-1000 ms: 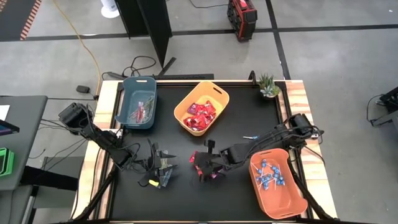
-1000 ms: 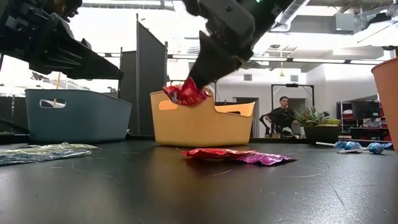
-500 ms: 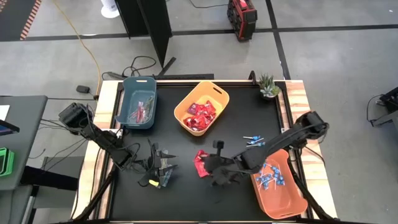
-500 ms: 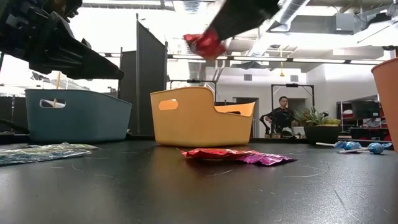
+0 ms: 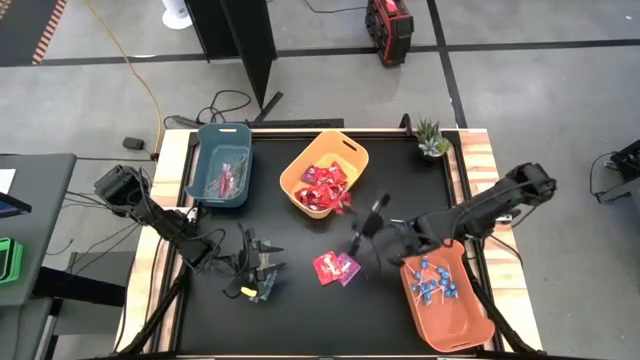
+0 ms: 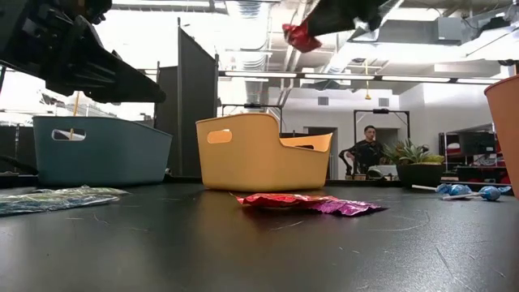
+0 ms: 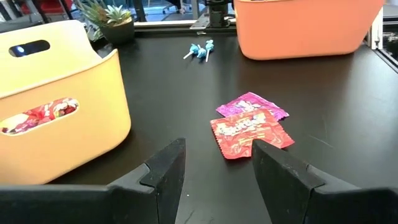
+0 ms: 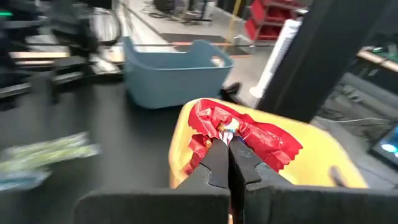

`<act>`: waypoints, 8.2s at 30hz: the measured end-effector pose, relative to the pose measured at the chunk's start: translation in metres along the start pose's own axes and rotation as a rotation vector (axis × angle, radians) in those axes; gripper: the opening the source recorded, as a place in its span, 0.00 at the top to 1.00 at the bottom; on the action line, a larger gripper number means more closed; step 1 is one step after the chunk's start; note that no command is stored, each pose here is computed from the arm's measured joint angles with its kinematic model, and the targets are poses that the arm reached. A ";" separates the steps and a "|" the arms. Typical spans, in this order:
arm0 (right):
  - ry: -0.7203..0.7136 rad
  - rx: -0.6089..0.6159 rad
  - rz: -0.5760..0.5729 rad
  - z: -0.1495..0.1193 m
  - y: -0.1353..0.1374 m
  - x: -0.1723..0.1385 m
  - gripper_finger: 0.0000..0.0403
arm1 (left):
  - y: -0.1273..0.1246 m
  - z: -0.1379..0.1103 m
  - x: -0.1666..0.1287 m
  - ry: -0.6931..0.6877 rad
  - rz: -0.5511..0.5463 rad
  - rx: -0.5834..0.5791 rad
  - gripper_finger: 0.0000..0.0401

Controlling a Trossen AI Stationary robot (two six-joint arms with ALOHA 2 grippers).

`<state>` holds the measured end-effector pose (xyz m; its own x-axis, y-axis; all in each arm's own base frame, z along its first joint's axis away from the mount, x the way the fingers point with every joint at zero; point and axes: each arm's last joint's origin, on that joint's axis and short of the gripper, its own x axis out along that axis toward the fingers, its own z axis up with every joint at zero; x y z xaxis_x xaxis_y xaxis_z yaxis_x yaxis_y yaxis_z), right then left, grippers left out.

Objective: Sort candy
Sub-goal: Put the red candy into the yellow bin, then put the blue lollipop into the orange bin, then put the red candy into the yellow bin

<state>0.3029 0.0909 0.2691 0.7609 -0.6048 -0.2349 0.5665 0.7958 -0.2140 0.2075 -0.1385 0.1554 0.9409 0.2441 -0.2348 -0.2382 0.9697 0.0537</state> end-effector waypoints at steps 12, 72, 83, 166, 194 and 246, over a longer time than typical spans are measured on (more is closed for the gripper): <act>0.062 0.092 -0.012 -0.006 -0.038 0.071 0.99 | 0.000 0.000 0.000 -0.002 -0.001 -0.006 0.56; -0.429 0.089 0.281 -0.009 -0.035 -0.002 0.33 | 0.018 0.007 0.021 -0.001 0.079 -0.112 0.56; -0.105 0.099 0.481 -0.035 -0.023 -0.045 0.33 | 0.020 0.013 0.026 -0.003 0.077 -0.048 0.56; 1.137 -0.154 0.252 -0.087 -0.097 0.007 0.36 | 0.010 0.020 0.030 0.087 -0.029 0.099 0.56; 1.310 -0.214 0.337 -0.144 -0.108 0.058 0.71 | 0.010 0.018 0.030 0.103 -0.026 0.119 0.56; 1.103 0.370 0.116 -0.056 -0.044 -0.182 0.58 | 0.025 0.022 0.044 0.107 -0.051 0.212 0.56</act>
<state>0.1215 0.1645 0.2685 0.2304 -0.0813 -0.9697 0.7076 0.6981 0.1096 0.2481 -0.1034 0.1675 0.9169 0.2037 -0.3432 -0.1243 0.9629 0.2394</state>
